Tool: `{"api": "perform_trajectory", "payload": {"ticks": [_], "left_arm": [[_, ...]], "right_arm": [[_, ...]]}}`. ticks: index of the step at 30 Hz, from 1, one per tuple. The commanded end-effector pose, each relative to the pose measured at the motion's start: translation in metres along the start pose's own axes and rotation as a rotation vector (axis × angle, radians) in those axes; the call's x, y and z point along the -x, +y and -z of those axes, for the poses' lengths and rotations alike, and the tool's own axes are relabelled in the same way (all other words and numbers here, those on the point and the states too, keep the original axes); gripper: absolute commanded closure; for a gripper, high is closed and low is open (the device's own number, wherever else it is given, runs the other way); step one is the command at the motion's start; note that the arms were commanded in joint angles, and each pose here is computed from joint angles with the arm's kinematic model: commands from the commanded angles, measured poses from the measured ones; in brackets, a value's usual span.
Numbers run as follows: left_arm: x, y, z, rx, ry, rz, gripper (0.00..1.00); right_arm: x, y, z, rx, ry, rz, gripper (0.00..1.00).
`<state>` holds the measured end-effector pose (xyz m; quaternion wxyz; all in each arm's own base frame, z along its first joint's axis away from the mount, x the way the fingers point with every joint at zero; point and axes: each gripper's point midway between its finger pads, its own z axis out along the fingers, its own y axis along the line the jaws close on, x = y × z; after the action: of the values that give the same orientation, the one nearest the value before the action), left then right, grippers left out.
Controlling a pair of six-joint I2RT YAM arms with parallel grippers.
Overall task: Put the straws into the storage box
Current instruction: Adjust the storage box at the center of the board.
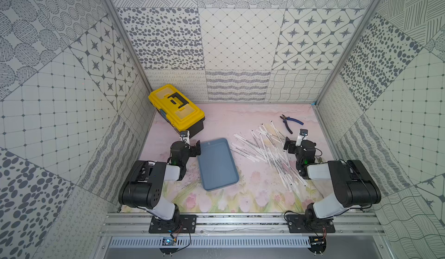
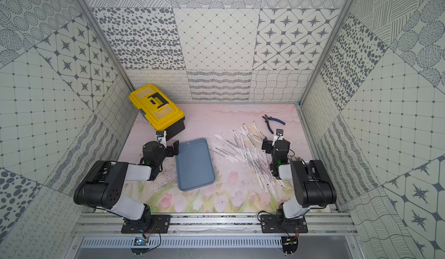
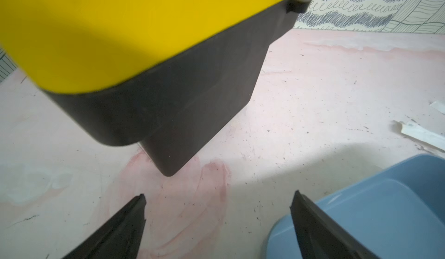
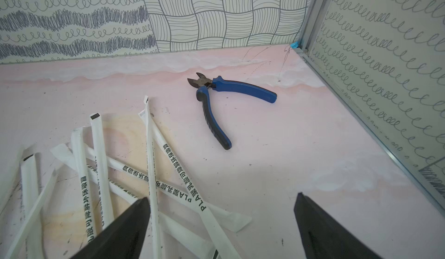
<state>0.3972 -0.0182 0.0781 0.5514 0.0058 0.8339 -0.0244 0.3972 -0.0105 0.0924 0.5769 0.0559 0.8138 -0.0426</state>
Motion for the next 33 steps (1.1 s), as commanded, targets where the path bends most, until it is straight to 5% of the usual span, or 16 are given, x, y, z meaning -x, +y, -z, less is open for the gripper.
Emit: {"api": "perform_trajectory", "payload": {"ticks": [1,13,16,21,24,26,27,30,31,33], "left_arm": [[0.001,-0.001,-0.001,-0.015,-0.001,-0.001,0.02],[0.003,0.003,-0.002,0.001,-0.003,0.013,0.01],[0.023,0.003,0.013,0.071,-0.034,-0.024,0.01],[0.058,0.005,0.068,0.284,-0.035,0.026,0.02],[0.065,0.010,0.097,0.322,0.045,0.191,0.02],[0.061,0.007,0.110,0.312,0.104,0.298,0.02],[0.058,0.004,0.116,0.298,0.141,0.366,0.02],[0.066,-0.021,0.120,0.126,0.167,0.456,0.01],[0.070,-0.034,0.121,0.024,0.174,0.451,0.06],[0.062,-0.032,0.122,0.025,0.258,0.498,0.18]], "right_arm": [[0.015,0.002,0.001,0.006,-0.052,-0.012,0.01],[0.016,0.002,0.001,0.004,-0.053,-0.012,0.01],[0.040,0.002,0.017,-0.049,-0.084,0.013,0.01],[0.066,-0.002,0.069,-0.203,0.182,-0.111,0.01],[0.061,0.035,0.083,0.024,0.309,-0.291,0.01],[0.070,0.099,0.100,0.509,0.365,-0.409,0.01],[0.072,0.113,0.105,0.607,0.377,-0.512,0.01],[0.052,0.143,0.112,0.635,0.542,-0.610,0.32],[0.044,0.158,0.116,0.597,0.579,-0.528,0.40],[0.031,0.181,0.124,0.488,0.615,-0.344,0.43]]}}
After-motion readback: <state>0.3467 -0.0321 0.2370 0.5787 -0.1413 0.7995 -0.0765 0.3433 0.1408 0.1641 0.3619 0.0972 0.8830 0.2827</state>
